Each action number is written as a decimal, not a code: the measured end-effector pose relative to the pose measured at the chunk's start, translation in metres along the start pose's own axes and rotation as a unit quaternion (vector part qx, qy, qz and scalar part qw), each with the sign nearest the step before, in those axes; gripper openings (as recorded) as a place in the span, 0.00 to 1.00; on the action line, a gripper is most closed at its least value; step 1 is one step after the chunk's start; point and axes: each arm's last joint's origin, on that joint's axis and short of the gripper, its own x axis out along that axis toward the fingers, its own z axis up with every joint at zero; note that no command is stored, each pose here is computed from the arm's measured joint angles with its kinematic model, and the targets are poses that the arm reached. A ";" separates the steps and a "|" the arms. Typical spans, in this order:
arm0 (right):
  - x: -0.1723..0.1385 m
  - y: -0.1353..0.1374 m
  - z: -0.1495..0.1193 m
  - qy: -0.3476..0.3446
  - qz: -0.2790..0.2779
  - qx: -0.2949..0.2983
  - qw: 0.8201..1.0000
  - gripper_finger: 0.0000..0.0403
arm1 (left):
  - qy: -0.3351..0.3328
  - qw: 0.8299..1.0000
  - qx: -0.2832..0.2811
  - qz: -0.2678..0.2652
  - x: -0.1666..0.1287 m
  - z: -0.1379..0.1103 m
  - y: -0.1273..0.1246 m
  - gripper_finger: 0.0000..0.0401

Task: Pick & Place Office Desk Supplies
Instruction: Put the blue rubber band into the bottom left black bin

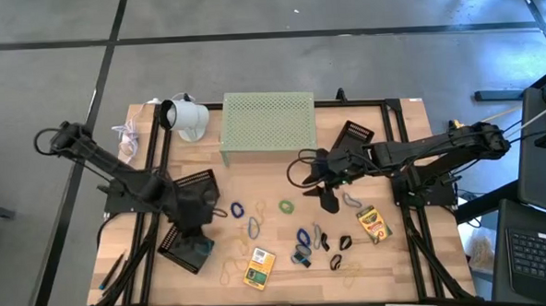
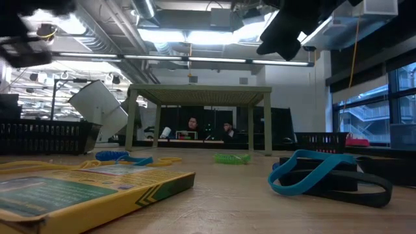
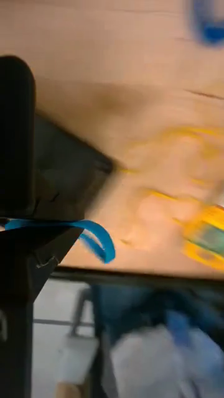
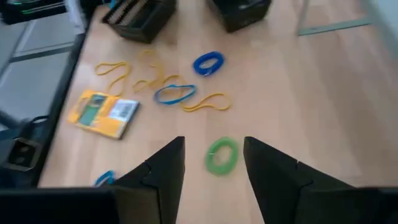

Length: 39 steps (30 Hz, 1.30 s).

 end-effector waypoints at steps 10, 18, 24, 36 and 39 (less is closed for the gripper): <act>0.000 -0.001 0.000 -0.004 -0.018 -0.022 1.000 0.40 | 0.007 0.991 -0.091 0.103 0.004 -0.016 0.005 0.01; 0.000 -0.001 0.000 -0.004 -0.018 -0.021 1.000 0.40 | 0.028 0.988 -0.111 0.100 0.003 -0.018 0.006 0.02; 0.000 -0.001 0.000 -0.004 -0.018 -0.021 1.000 0.40 | 0.050 0.980 -0.138 0.135 0.001 -0.024 0.012 0.02; 0.000 -0.001 0.000 -0.004 -0.018 -0.021 1.000 0.40 | 0.079 0.978 -0.145 0.124 0.001 -0.027 0.010 0.01; 0.000 -0.001 0.000 -0.004 -0.018 -0.021 1.000 0.40 | 0.077 0.975 -0.167 0.126 0.002 -0.029 0.009 0.01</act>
